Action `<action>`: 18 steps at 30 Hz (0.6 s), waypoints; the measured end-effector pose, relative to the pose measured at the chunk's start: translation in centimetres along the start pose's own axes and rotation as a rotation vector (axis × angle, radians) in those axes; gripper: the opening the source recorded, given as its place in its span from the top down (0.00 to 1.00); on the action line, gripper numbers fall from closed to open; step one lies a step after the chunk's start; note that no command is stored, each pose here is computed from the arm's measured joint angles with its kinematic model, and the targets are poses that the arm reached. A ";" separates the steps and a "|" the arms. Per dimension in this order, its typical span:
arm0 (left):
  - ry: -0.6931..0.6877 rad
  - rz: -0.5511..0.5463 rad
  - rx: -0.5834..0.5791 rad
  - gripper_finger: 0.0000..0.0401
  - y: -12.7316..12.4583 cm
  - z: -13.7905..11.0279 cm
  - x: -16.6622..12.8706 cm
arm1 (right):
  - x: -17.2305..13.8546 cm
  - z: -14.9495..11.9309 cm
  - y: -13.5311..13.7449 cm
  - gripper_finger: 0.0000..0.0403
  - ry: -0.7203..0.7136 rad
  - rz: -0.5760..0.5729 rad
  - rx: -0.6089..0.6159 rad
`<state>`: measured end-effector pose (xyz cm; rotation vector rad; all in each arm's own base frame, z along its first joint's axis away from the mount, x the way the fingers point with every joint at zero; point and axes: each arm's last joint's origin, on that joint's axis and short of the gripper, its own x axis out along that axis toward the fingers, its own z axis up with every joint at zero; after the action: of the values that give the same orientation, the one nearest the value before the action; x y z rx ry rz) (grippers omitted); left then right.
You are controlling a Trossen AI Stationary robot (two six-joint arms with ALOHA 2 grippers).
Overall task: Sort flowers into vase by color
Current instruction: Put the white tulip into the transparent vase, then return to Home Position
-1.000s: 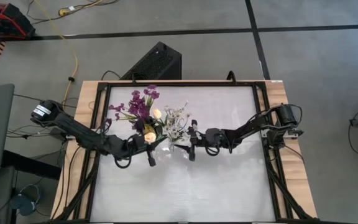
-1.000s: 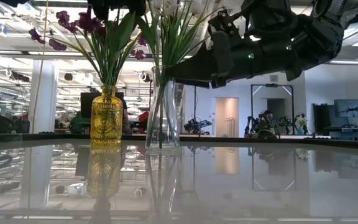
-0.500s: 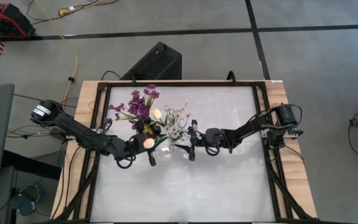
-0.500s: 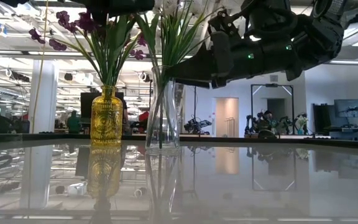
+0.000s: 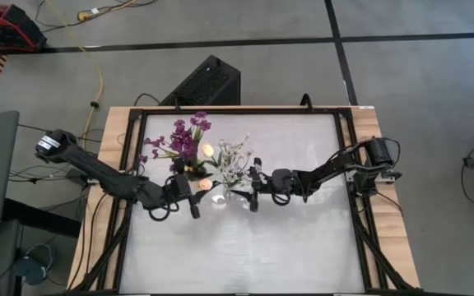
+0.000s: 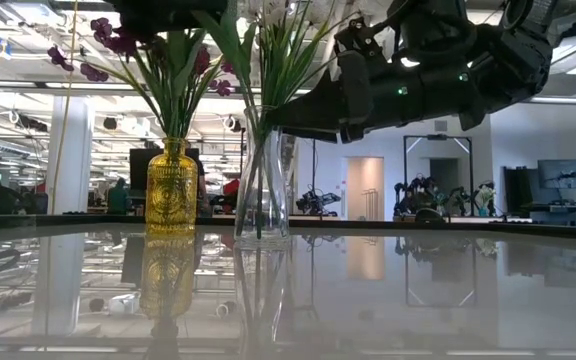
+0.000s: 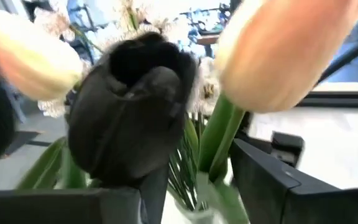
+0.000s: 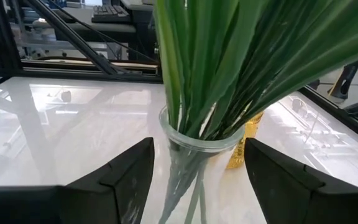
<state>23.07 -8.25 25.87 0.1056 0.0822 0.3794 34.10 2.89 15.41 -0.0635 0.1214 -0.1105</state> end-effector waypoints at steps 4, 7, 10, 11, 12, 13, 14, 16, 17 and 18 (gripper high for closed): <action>0.039 -0.070 -0.032 0.56 0.9 0.4 -1.0 | 0.0 0.0 0.0 0.32 0.000 -0.007 0.011; 0.055 -0.135 -0.053 0.53 1.5 0.8 -1.8 | 0.0 0.0 -0.1 0.32 0.001 -0.022 0.018; 0.065 -0.260 -0.058 0.50 1.9 1.2 -2.6 | 0.0 0.0 -0.1 0.32 0.000 -0.023 0.018; 0.066 -0.308 -0.061 0.49 2.1 1.3 -2.9 | 0.0 0.0 -0.1 0.32 0.000 -0.023 0.018; 0.068 -0.347 -0.063 0.49 2.3 1.5 -3.2 | 0.0 0.0 -0.1 0.32 -0.001 -0.023 0.019; 0.069 -0.388 -0.064 0.49 2.4 1.6 -3.5 | 0.0 0.0 -0.1 0.32 -0.001 -0.023 0.019; 0.067 -0.413 -0.067 0.49 2.6 1.7 -3.8 | 0.0 0.1 -0.1 0.32 -0.002 -0.023 0.019; 0.075 -0.432 -0.080 0.49 3.1 1.9 -4.3 | 0.0 0.1 0.0 0.32 -0.002 -0.021 0.019; 0.082 -0.452 -0.091 0.49 3.4 2.0 -4.6 | 0.0 0.1 0.0 0.32 -0.002 -0.020 0.020; 0.089 -0.482 -0.100 0.49 3.6 2.0 -4.9 | 0.0 0.1 0.1 0.32 -0.002 -0.018 0.021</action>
<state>17.42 -6.94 28.62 -0.0319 0.1724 -0.0940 34.07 2.99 15.47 -0.0438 0.1181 -0.1295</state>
